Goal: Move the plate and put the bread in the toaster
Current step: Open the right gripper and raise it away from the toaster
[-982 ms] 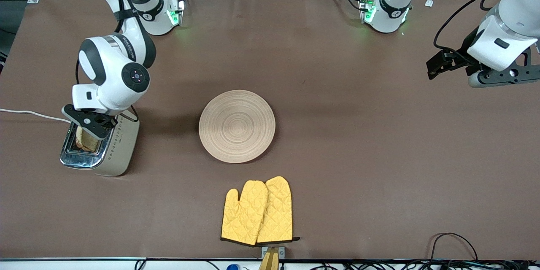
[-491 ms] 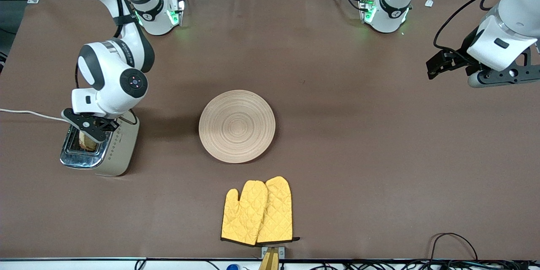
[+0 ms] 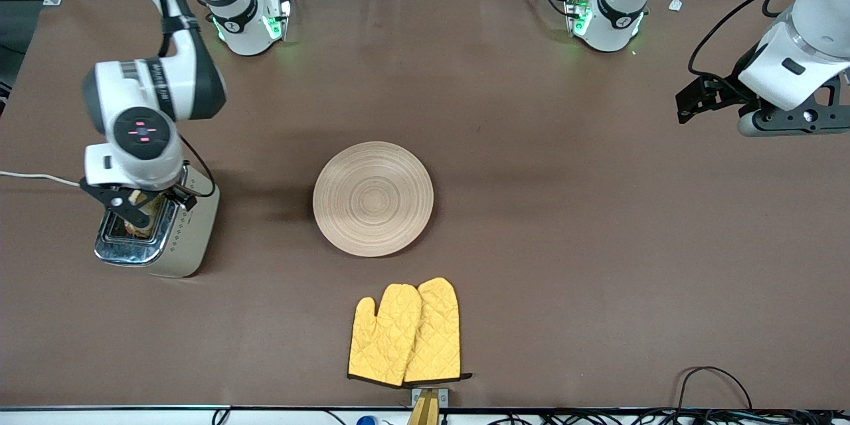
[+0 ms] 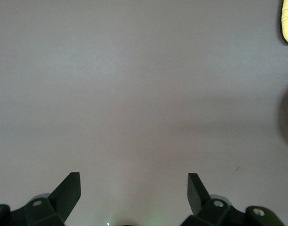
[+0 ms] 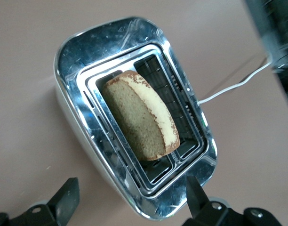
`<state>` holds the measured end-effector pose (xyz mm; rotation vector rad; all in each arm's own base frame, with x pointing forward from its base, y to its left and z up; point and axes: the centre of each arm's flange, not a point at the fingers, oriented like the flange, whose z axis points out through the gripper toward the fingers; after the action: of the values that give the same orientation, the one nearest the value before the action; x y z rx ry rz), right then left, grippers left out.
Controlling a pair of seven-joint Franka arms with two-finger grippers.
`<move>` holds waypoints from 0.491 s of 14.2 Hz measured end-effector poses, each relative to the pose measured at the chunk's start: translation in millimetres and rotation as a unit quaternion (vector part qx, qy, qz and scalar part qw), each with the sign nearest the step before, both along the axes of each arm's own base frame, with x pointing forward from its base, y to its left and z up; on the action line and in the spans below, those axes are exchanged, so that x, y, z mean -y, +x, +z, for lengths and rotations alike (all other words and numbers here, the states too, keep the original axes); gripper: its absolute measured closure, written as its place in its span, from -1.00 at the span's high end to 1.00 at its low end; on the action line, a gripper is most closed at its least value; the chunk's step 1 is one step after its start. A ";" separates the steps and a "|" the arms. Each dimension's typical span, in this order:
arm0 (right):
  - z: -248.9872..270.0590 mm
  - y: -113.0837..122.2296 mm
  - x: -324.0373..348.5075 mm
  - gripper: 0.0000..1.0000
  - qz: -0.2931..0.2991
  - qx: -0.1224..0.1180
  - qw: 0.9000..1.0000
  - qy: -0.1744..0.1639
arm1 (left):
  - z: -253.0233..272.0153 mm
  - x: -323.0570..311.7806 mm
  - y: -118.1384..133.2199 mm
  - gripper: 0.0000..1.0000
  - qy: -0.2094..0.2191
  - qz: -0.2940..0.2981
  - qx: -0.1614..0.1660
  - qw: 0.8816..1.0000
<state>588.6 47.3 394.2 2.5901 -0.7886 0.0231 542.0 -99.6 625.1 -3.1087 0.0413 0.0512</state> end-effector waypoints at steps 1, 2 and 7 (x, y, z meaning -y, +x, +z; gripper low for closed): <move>10.2 1.1 10.0 1.00 -0.003 -0.012 1.000 0.021 | 2.4 -0.1 0.1 1.00 -0.001 -0.011 0.002 1.000; 24.8 0.5 15.1 1.00 -0.001 -0.023 0.999 0.037 | 4.3 -0.5 0.3 1.00 -0.001 -0.022 0.004 1.000; 136.5 -16.2 30.3 1.00 0.088 -0.025 0.986 0.137 | 6.4 -9.5 1.9 1.00 -0.001 -0.034 0.006 0.999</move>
<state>572.4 17.0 530.8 2.8999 -0.5766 -0.1054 543.9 -90.1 631.5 -3.1070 0.1464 0.0322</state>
